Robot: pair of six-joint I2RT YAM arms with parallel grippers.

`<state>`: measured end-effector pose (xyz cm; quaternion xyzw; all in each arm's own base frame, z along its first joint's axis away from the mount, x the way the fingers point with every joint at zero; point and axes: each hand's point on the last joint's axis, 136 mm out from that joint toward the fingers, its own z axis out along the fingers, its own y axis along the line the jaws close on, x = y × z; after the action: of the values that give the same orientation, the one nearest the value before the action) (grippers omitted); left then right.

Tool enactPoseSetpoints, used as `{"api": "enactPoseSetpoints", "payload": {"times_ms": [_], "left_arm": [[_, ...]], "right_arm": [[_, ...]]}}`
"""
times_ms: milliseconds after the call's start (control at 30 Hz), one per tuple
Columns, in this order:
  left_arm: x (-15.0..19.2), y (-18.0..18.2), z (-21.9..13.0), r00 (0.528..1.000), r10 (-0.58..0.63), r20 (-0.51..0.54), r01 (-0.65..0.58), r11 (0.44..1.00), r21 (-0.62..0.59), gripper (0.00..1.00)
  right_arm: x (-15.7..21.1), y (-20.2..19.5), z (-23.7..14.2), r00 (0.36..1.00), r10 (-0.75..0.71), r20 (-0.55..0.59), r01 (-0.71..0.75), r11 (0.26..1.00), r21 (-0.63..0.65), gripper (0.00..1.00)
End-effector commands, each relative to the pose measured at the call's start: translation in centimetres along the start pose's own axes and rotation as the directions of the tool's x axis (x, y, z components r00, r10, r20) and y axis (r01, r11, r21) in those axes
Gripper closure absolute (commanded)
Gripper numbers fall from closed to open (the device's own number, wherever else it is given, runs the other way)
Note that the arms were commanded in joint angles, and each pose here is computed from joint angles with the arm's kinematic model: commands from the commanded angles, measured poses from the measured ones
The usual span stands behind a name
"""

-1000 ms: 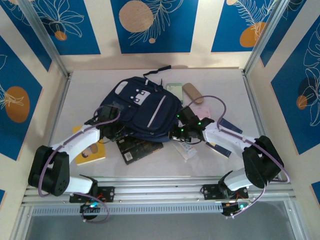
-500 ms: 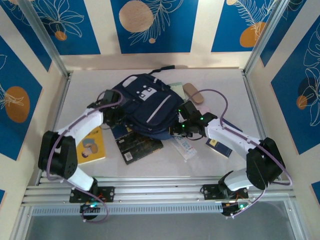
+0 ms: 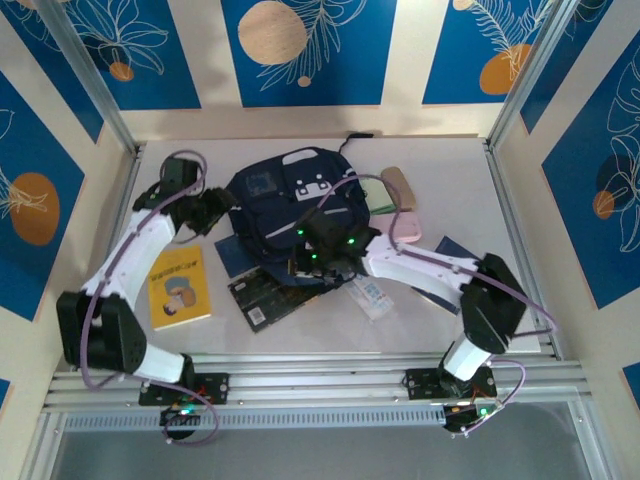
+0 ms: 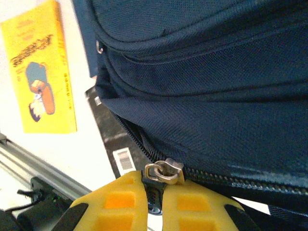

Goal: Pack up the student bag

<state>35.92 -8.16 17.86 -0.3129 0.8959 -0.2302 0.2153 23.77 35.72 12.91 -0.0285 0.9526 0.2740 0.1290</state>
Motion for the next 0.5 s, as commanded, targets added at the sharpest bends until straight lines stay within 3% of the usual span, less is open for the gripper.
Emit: {"api": "enactPoseSetpoints", "payload": {"times_ms": [0, 233, 333, 467], "left_arm": [[4.4, 3.2, -0.8, 0.99, -0.087, -0.115, 0.087, 0.996, -0.005, 0.39], [10.2, 7.8, -0.7, 0.948, -0.258, -0.188, 0.261, 0.965, -0.008, 0.32], [11.0, 8.6, 0.3, 0.927, -0.315, -0.202, 0.321, 0.947, -0.004, 0.32], [10.6, 7.8, 1.4, 0.926, -0.307, -0.22, 0.319, 0.948, 0.018, 0.32]], "right_arm": [[-0.3, 3.8, 1.7, 0.998, 0.058, 0.025, -0.054, 0.989, -0.14, 1.0], [1.3, 5.2, 3.8, 0.999, 0.04, -0.007, -0.041, 0.986, -0.164, 1.0], [2.1, 5.2, 4.4, 0.999, 0.036, -0.026, -0.04, 0.982, -0.183, 1.0], [2.9, 5.6, 4.9, 0.999, 0.013, -0.046, -0.022, 0.979, -0.202, 1.0]]}}
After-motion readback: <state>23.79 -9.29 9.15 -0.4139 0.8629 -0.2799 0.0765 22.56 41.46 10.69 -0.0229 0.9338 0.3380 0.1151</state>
